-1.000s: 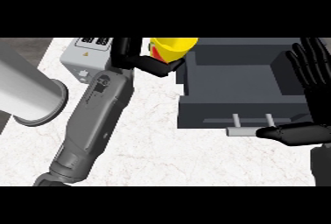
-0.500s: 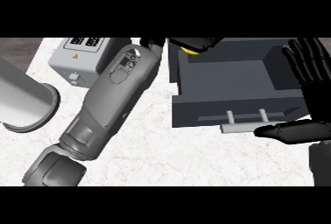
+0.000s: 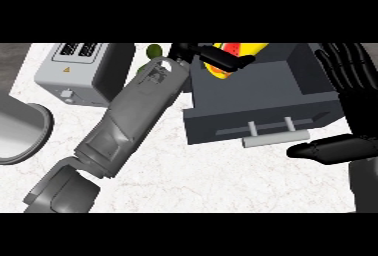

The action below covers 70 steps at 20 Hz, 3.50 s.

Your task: Pick up the cup, place it into the drawer and close the drawer

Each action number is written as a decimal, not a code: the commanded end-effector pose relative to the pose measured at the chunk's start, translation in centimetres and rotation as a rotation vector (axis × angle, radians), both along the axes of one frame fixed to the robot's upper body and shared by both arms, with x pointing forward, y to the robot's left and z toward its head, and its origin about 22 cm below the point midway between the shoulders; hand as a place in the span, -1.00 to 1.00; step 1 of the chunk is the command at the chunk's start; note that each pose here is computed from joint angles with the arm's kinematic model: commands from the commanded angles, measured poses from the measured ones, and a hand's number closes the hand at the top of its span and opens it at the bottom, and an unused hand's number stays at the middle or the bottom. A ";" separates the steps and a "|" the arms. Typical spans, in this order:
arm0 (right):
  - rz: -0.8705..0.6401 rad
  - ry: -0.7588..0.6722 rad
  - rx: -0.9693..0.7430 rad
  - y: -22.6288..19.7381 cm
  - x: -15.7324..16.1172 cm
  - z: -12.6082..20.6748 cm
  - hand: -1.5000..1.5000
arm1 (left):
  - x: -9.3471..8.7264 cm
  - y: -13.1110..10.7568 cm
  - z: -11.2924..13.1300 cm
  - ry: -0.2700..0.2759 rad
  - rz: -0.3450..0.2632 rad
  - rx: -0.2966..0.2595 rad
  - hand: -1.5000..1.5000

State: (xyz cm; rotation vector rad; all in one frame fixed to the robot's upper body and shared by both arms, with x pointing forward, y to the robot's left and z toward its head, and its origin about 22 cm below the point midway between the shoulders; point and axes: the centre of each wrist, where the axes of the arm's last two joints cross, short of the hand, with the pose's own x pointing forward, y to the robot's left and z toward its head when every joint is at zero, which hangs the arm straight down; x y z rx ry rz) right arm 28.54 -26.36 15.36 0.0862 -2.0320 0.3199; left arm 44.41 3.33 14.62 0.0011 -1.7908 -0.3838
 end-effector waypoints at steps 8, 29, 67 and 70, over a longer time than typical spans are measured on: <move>0.112 -0.020 -0.005 2.3 1.4 0.4 -1.00 | -0.6 0.3 -2.7 0.048 -0.048 0.002 -1.00; 0.436 0.160 -0.693 3.8 -0.5 -0.2 -1.00 | -0.6 1.4 -3.3 -0.060 0.030 -0.393 -1.00; -0.088 0.245 -0.646 -3.0 15.6 -4.7 1.00 | -3.2 11.9 -8.5 -0.050 -0.061 -0.519 -1.00; -0.091 0.248 -0.629 -4.0 15.6 -3.8 1.00 | -3.1 12.5 -8.3 -0.039 -0.093 -0.508 -1.00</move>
